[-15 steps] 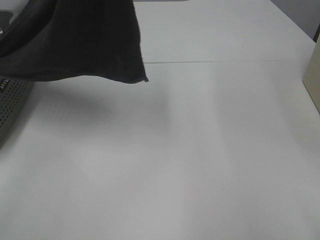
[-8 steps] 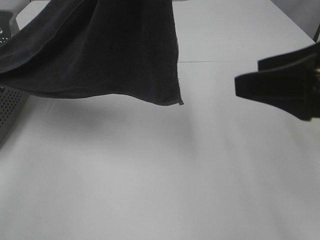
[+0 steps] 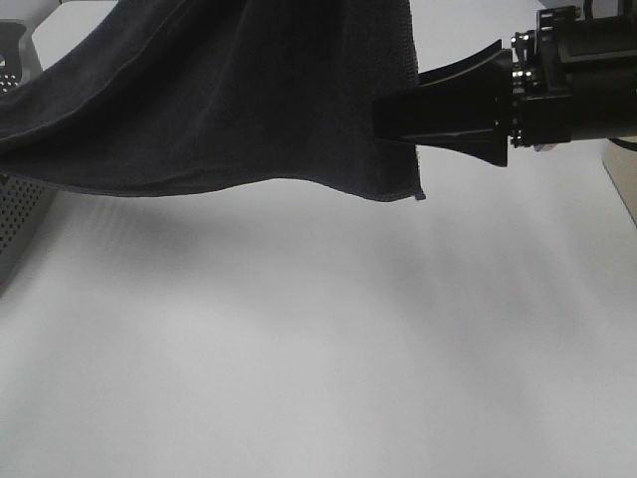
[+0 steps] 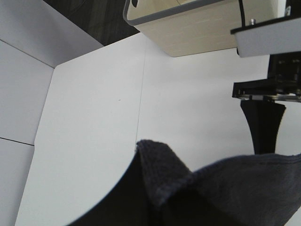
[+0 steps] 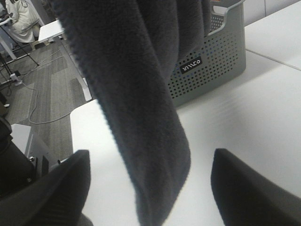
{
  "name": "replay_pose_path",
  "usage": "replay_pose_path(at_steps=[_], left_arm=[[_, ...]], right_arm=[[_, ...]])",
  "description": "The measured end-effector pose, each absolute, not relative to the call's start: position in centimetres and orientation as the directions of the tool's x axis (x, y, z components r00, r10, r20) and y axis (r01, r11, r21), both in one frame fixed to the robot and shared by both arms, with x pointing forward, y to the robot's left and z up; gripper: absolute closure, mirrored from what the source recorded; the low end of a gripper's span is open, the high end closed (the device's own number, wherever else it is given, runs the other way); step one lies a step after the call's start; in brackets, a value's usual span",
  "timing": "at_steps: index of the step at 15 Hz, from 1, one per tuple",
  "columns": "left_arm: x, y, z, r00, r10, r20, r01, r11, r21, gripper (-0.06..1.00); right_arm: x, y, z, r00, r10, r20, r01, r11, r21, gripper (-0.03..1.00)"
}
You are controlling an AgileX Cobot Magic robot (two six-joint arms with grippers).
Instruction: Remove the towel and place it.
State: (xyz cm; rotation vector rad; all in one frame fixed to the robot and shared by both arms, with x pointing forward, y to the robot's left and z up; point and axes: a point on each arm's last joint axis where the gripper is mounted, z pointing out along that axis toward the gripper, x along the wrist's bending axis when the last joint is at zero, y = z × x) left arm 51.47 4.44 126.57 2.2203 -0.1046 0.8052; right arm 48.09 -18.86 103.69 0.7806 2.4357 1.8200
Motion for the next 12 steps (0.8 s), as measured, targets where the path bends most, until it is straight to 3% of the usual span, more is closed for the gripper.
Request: replay_pose_path(at_steps=[8,10,12], left_arm=[[52.8,2.9,125.9,0.795,0.218,0.566,-0.319,-0.643,0.696,0.94],[52.7,2.8,125.9,0.803,0.218,0.554,-0.317,-0.631,0.708,0.94],[52.7,2.7,126.0,0.804,0.218,0.553,-0.317,-0.63,0.709,0.94]], right_arm=[[49.2,-19.1,101.4,-0.84,0.446,0.308,0.455,0.269,0.849,0.27],[49.4,-19.2,101.3,-0.83,0.469,0.302,0.459,0.266,0.848,0.31],[49.5,-19.2,101.5,-0.822,0.477,0.311,0.464,0.246,0.851,0.46]])
